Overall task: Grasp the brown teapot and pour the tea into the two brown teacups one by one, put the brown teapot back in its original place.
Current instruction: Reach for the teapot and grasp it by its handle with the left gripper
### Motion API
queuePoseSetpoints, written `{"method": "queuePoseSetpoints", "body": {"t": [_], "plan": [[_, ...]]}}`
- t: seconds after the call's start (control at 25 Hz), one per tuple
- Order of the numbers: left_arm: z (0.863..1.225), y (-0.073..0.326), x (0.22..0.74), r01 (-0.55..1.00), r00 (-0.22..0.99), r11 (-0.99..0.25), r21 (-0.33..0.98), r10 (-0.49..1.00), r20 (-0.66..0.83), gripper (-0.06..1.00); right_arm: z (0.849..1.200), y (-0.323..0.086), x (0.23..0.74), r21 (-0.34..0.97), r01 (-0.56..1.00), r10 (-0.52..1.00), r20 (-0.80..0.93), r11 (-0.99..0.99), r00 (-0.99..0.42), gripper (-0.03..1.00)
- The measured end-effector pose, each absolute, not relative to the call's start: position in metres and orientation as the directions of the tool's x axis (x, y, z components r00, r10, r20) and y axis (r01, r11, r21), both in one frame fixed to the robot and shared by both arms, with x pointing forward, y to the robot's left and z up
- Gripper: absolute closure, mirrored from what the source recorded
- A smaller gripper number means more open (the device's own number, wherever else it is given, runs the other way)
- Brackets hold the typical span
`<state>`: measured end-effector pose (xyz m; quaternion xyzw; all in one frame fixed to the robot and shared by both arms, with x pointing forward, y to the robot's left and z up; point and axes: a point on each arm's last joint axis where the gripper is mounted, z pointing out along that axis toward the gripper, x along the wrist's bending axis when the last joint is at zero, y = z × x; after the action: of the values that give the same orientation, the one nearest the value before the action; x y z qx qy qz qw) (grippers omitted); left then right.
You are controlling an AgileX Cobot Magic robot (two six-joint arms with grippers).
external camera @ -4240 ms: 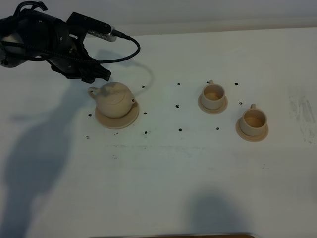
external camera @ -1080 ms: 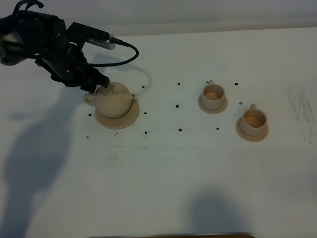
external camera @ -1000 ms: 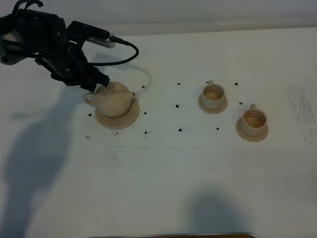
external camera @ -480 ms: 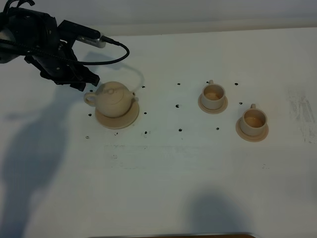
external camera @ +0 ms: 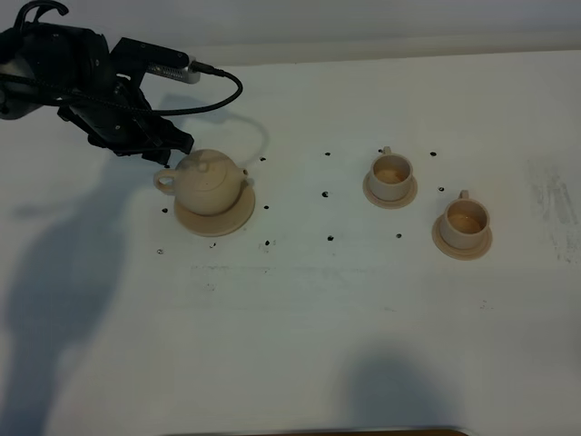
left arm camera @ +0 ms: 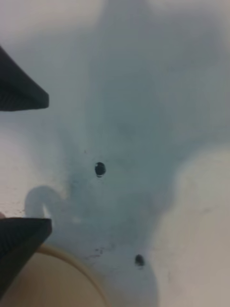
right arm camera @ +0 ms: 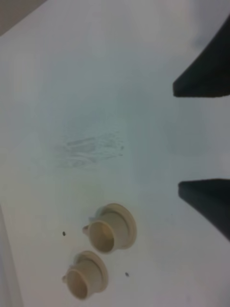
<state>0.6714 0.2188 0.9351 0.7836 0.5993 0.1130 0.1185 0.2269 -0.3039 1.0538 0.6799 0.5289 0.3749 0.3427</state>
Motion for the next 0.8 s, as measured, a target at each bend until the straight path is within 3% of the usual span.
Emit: {"method": "queuePoseSetpoints", "body": {"t": [0.8], "plan": [[0.9325, 0.2196, 0.6617, 0.945, 0.251, -0.248, 0.215, 0.968, 0.014, 0.47, 1.0538, -0.3039, 0.2269, 0.863, 0.462, 0.976, 0.147, -0.206, 0.159, 0.56]]}}
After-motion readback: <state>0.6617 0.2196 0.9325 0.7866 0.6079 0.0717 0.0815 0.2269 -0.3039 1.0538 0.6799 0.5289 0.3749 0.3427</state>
